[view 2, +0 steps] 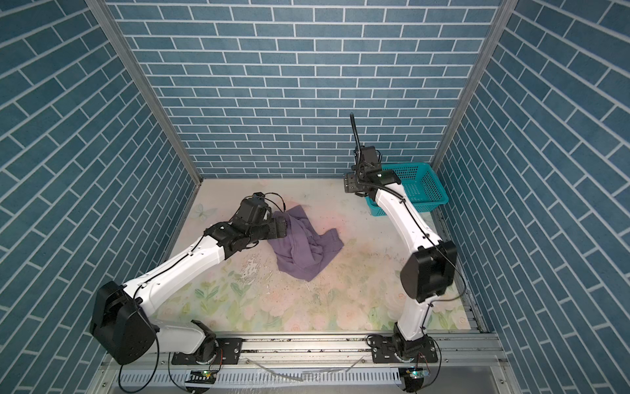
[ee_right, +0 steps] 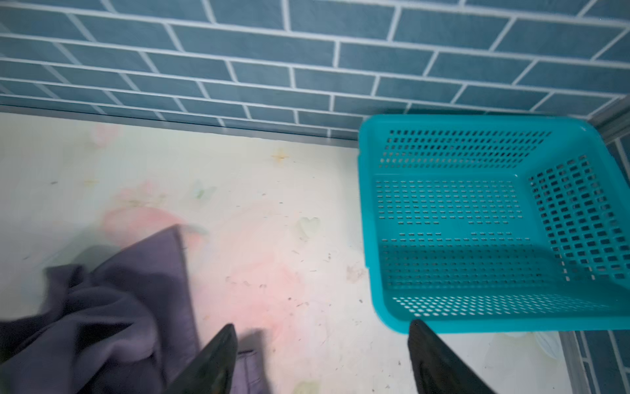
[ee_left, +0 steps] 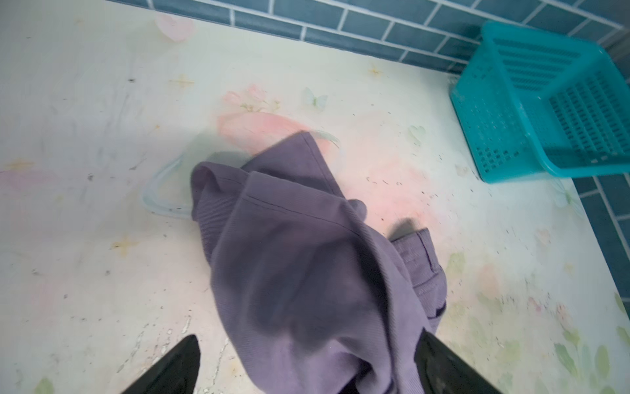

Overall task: Fold and stack the trousers
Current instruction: Flatten out the trousers at the center of the table.

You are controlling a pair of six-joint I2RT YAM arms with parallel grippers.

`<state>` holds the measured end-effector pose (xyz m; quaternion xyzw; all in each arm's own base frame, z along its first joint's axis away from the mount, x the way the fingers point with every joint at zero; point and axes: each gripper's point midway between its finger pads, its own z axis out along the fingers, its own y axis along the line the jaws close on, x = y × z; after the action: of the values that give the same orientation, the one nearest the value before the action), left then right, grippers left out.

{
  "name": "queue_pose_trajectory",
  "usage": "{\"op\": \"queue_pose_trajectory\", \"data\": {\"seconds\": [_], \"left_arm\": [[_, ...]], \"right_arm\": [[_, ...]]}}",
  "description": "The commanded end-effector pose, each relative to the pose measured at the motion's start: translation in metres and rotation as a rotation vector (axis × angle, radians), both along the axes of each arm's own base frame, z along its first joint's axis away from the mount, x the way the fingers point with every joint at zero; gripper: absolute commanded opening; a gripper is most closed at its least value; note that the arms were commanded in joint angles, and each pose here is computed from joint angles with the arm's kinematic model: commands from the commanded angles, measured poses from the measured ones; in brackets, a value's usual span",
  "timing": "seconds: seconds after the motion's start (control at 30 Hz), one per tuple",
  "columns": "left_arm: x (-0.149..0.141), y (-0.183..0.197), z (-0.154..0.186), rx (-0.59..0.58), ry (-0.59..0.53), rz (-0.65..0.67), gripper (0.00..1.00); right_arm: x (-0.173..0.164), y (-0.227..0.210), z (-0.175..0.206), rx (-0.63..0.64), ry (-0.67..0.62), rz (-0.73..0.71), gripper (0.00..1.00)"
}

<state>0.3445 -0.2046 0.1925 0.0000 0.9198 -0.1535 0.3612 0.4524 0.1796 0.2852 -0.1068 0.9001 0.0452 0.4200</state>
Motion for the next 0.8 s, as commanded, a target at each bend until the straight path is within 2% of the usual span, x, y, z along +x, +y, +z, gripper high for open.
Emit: {"op": "queue_pose_trajectory", "data": {"seconds": [0.0,0.1,0.17,0.2,0.23,0.27,0.3,0.37,0.47,0.57,0.67,0.77], "left_arm": [[0.0,-0.025,-0.014,-0.001,0.028,-0.079,0.99],[0.004,-0.041,-0.032,-0.043,0.073,-0.098,0.95],[0.008,-0.051,-0.043,-0.063,0.1,-0.108,0.87],[0.011,-0.057,-0.047,-0.074,0.114,-0.122,0.76],[0.013,-0.065,-0.048,-0.092,0.125,-0.142,0.58],[0.015,-0.075,-0.045,-0.124,0.139,-0.167,0.35],[0.017,-0.088,-0.04,-0.16,0.15,-0.2,0.22],[0.019,-0.112,-0.015,-0.211,0.14,-0.262,0.08],[0.019,-0.139,0.049,-0.236,0.049,-0.351,0.0],[0.015,-0.139,0.119,-0.297,-0.057,-0.376,0.0],[0.007,-0.112,0.18,-0.33,-0.188,-0.346,0.0],[0.002,-0.058,0.213,-0.299,-0.297,-0.219,0.0]], "right_arm": [[-0.04,0.024,-0.03,0.08,0.054,0.076,0.78],[-0.078,0.03,-0.039,0.2,0.08,0.133,0.77],[-0.097,0.019,-0.046,0.202,0.091,0.125,0.76],[-0.106,0.01,-0.05,0.181,0.098,0.107,0.76],[-0.114,0.002,-0.055,0.157,0.107,0.091,0.76],[-0.121,-0.009,-0.059,0.125,0.11,0.067,0.75],[-0.128,-0.02,-0.063,0.101,0.108,0.043,0.76],[-0.139,-0.034,-0.07,0.074,0.107,0.008,0.76],[-0.151,-0.048,-0.078,0.071,0.107,-0.038,0.75],[-0.154,-0.055,-0.08,0.056,0.109,-0.064,0.74],[-0.151,-0.054,-0.076,0.052,0.101,-0.063,0.73],[-0.143,-0.049,-0.074,0.057,0.094,-0.058,0.73]]}}
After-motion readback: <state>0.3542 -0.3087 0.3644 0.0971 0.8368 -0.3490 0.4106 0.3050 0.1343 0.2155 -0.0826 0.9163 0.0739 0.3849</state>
